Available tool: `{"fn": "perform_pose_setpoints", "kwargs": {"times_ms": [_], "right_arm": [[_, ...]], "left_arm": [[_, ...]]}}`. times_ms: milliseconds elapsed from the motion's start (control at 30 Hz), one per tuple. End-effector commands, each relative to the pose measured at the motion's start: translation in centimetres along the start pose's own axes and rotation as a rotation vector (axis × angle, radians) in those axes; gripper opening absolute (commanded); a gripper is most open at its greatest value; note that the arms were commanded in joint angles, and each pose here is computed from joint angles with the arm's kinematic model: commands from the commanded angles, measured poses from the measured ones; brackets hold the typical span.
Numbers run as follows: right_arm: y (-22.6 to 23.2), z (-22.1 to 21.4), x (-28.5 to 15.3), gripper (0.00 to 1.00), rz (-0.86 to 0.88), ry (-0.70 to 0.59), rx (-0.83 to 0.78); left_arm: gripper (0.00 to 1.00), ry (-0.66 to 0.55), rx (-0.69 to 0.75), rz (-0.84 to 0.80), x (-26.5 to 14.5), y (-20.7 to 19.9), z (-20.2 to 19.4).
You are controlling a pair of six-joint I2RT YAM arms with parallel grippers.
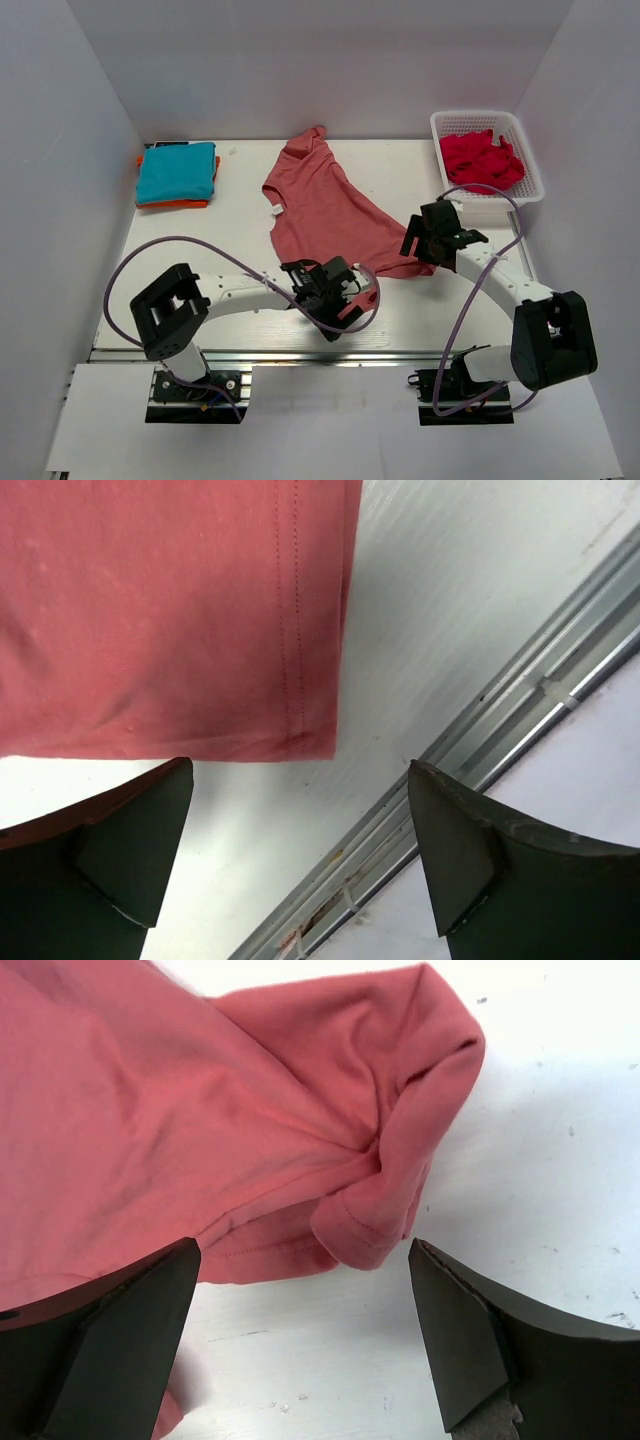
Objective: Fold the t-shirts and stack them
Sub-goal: Flatten out the tshirt
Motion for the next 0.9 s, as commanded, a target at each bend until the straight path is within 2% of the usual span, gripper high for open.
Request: {"fn": "perform_pose_setpoints", "kwargs": {"times_ms": [0,100,200,233,300,333,367,433,533,667,800,867], "right_arm": [[0.0,0.1,0.1,0.91,0.016,-0.01,0.046],[-0.4,0.2,-0.3,0.91,0.014,-0.029,0.062],[-0.3,0.4,-0.8,0.91,0.038,-0.054,0.078],[-0.3,0.6,-1.0,0.91,0.04,-0.063,0.082],[-0.5,0.7,-1.3,0.91,0.042,-0.076,0.079],[-0.4,0.7,-1.5,0.91,0.05,-0.08,0.078],[-0.7,0.6,-1.4,0.91,0.04,-0.081,0.074],[-0.8,0.4,-1.4,0.91,0.037,-0.073,0.065],[-1.0,0.2,-1.3,0.91,0.018,-0.068,0.054],[-1.6,0.0,-1.0,0.91,-0.027,-0.054,0.055],[-1.2,0.5,-0.5,0.88,-0.038,-0.059,0.072],[-0.8,1.1,-0.3,0.86,-0.043,-0.066,0.076]], "left_arm": [[0.96,0.009,-0.024,0.066,0.1,0.0,0.0],[0.9,0.035,-0.002,0.086,1.9,-0.3,-0.3],[0.74,0.002,-0.004,0.097,2.3,-0.4,0.4],[0.58,-0.008,-0.004,0.096,2.3,-0.4,0.6],[0.45,-0.001,-0.013,0.124,2.7,0.0,0.0],[0.34,-0.03,-0.013,0.123,2.5,-0.1,0.6],[0.27,-0.024,-0.026,0.158,2.6,0.4,0.2],[0.0,-0.041,-0.071,0.215,2.4,1.0,0.7],[0.0,-0.114,-0.168,0.342,0.9,2.7,2.0],[0.0,-0.277,-0.278,0.558,-3.1,5.6,3.5],[0.0,-0.415,-0.288,0.573,-6.7,5.9,4.5],[0.0,-0.434,-0.272,0.56,-7.2,5.8,4.6]]}}
Point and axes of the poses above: each gripper's point midway between its finger pads, its own x axis out along the fingers, its own y axis along the line the jaws close on, z = x × y, the point moved 4 cm from there along -x, back along the fingers, and after that the axes turned 8 degrees about x, right-handed, at the moved point
